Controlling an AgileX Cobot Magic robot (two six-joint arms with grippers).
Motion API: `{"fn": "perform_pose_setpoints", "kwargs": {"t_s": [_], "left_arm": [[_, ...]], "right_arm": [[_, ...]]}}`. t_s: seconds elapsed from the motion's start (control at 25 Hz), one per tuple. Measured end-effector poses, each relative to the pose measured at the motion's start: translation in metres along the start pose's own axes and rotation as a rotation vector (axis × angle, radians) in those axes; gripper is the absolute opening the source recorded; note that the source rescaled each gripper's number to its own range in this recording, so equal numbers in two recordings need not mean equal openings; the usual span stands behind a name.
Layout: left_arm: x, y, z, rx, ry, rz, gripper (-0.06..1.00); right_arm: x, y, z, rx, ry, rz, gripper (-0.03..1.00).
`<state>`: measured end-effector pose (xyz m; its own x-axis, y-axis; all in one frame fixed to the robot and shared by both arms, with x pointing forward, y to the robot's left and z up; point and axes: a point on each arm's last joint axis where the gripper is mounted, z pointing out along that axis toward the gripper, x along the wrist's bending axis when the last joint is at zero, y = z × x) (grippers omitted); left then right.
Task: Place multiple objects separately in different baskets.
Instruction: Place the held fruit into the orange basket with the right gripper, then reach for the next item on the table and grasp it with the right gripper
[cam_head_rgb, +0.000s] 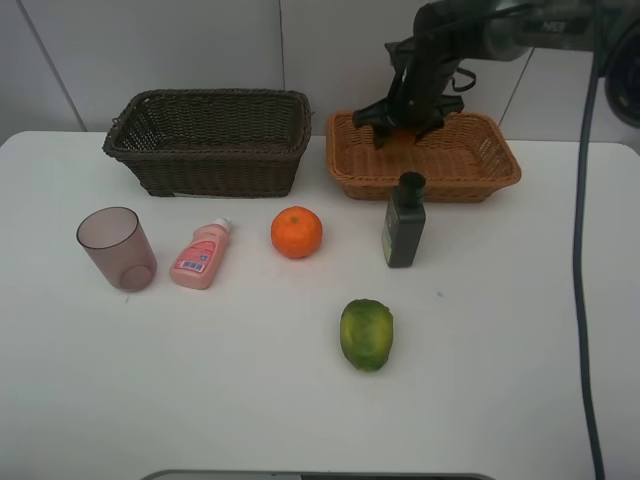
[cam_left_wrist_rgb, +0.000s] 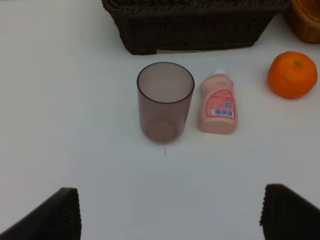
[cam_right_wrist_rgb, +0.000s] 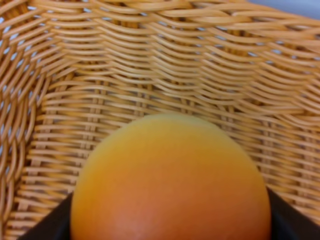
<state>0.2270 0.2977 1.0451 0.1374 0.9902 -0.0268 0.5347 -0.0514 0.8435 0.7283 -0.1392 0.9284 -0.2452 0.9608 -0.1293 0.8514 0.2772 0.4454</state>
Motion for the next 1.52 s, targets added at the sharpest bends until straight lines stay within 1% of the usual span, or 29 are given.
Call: {"fn": "perform_pose_setpoints", "kwargs": {"t_s": [0.24,0.28,0.32,0.36,0.4,0.44,0.52,0.56,0.76,0.96,1.08,1.24,1.4,1.52], "left_arm": [[0.0,0.0,0.0,0.0,0.0,0.0,0.92],[0.0,0.0,0.0,0.0,0.0,0.0,0.92],[0.0,0.0,0.0,0.0,0.0,0.0,0.92],[0.0,0.0,0.0,0.0,0.0,0.0,0.92],[0.0,0.0,0.0,0.0,0.0,0.0,0.92],[0.0,0.0,0.0,0.0,0.0,0.0,0.92],[0.0,0.0,0.0,0.0,0.0,0.0,0.92],[0.0,0.0,0.0,0.0,0.0,0.0,0.92],[0.0,0.0,0.0,0.0,0.0,0.0,0.92],[0.0,0.0,0.0,0.0,0.0,0.0,0.92],[0.0,0.0,0.0,0.0,0.0,0.0,0.92],[0.0,0.0,0.0,0.0,0.0,0.0,0.92],[0.0,0.0,0.0,0.0,0.0,0.0,0.92],[0.0,0.0,0.0,0.0,0.0,0.0,0.92]], "right_arm": [[0.0,0.0,0.005,-0.017,-0.005,0.01,0.42],[0.0,0.001,0.005,-0.021,-0.005,0.01,0.48],[0.0,0.001,0.005,-0.023,-0.007,0.008,0.56],[0.0,0.001,0.005,-0.023,-0.008,0.007,0.67],[0.0,0.001,0.005,-0.023,-0.01,0.005,0.82],[0.0,0.001,0.005,-0.024,-0.01,0.004,0.89],[0.0,0.001,0.005,-0.024,-0.01,0.004,0.96],[0.0,0.001,0.005,-0.024,-0.01,0.004,0.98],[-0.001,0.003,-0.007,-0.015,-0.011,0.011,1.0],[0.012,0.007,-0.049,0.01,0.005,0.005,1.0],[0.026,0.005,-0.076,0.047,0.029,-0.005,1.0],[0.049,-0.002,-0.11,0.103,0.042,-0.051,1.0],[0.081,-0.011,-0.136,0.127,0.065,-0.123,1.0],[0.109,-0.019,-0.147,0.129,0.102,-0.176,1.0]]}}
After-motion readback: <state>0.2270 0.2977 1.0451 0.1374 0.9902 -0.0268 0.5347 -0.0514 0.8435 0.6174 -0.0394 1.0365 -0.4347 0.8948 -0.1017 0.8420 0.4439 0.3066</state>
